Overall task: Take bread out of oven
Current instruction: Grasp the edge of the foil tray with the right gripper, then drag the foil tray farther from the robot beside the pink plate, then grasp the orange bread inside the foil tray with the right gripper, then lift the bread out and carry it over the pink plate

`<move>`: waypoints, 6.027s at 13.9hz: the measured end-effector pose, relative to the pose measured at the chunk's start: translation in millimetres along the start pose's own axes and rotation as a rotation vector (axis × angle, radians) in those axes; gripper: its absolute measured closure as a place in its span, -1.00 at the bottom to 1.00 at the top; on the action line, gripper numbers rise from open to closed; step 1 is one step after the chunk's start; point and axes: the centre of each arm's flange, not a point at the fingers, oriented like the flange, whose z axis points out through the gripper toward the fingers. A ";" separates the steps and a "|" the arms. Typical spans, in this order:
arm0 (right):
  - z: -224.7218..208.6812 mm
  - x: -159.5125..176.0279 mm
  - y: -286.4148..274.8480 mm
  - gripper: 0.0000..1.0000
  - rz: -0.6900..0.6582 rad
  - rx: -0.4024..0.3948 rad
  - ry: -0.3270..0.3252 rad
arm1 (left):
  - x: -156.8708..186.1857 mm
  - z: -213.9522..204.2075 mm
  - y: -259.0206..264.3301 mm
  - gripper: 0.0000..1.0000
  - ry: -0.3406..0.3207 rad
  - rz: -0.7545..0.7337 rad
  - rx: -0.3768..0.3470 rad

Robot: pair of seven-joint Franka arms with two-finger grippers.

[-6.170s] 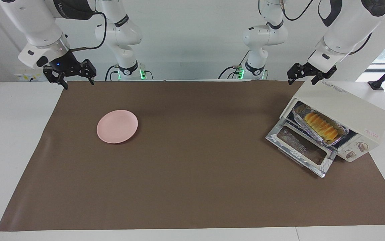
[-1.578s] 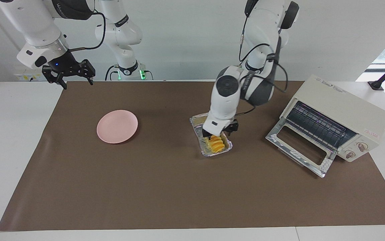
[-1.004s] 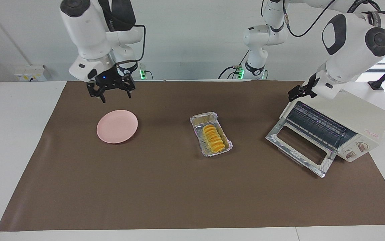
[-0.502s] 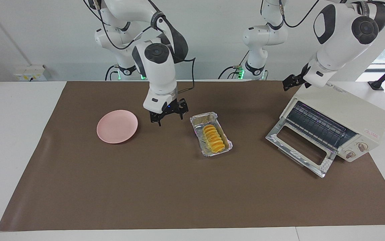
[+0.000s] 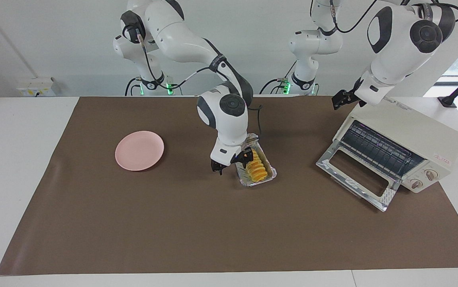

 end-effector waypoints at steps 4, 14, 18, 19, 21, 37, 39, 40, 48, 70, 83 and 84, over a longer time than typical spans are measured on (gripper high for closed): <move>20.6 -0.3 -14.7 -1.00 -0.019 0.007 0.014 | -0.2 -2.0 -2.2 -1.00 0.008 -0.004 -0.002; 36.4 -0.4 -24.2 0.94 -0.039 -0.011 0.014 | -2.0 -4.7 -2.9 -1.00 0.015 -0.005 -0.003; 24.2 4.7 -7.2 0.96 -0.012 -0.026 -0.020 | -1.9 -4.7 -3.4 -1.00 0.015 -0.006 -0.004; 11.1 11.9 11.1 0.96 0.022 -0.024 -0.034 | -1.9 -4.7 -3.4 -1.00 0.015 -0.006 -0.004; -27.9 32.3 63.2 0.96 0.120 0.018 -0.039 | -1.9 -4.7 -3.4 -1.00 0.015 -0.006 -0.004; 19.5 47.1 418.4 0.96 0.318 0.021 0.038 | -1.9 -4.7 -3.5 -1.00 0.015 -0.006 -0.004; 23.7 46.3 423.7 0.96 0.312 0.021 0.039 | -1.9 -4.7 -3.5 -1.00 0.015 -0.006 -0.004; 23.1 46.9 422.5 0.96 0.311 0.021 0.041 | -1.9 -4.7 -3.5 -1.00 0.015 -0.006 -0.004; -8.8 46.2 409.6 -0.28 0.254 -0.012 0.031 | -1.9 -4.7 -3.5 -1.00 0.015 -0.006 -0.004; 27.0 48.4 343.9 0.07 0.254 -0.064 0.051 | -1.9 -4.7 -3.5 -1.00 0.015 -0.006 -0.004; -44.0 39.7 340.2 0.82 0.259 -0.067 0.020 | -1.9 -4.7 -3.5 -1.00 0.015 -0.007 -0.004; -56.7 35.7 338.4 0.82 0.258 -0.067 0.008 | -1.9 -4.7 -3.5 -1.00 0.015 -0.007 -0.004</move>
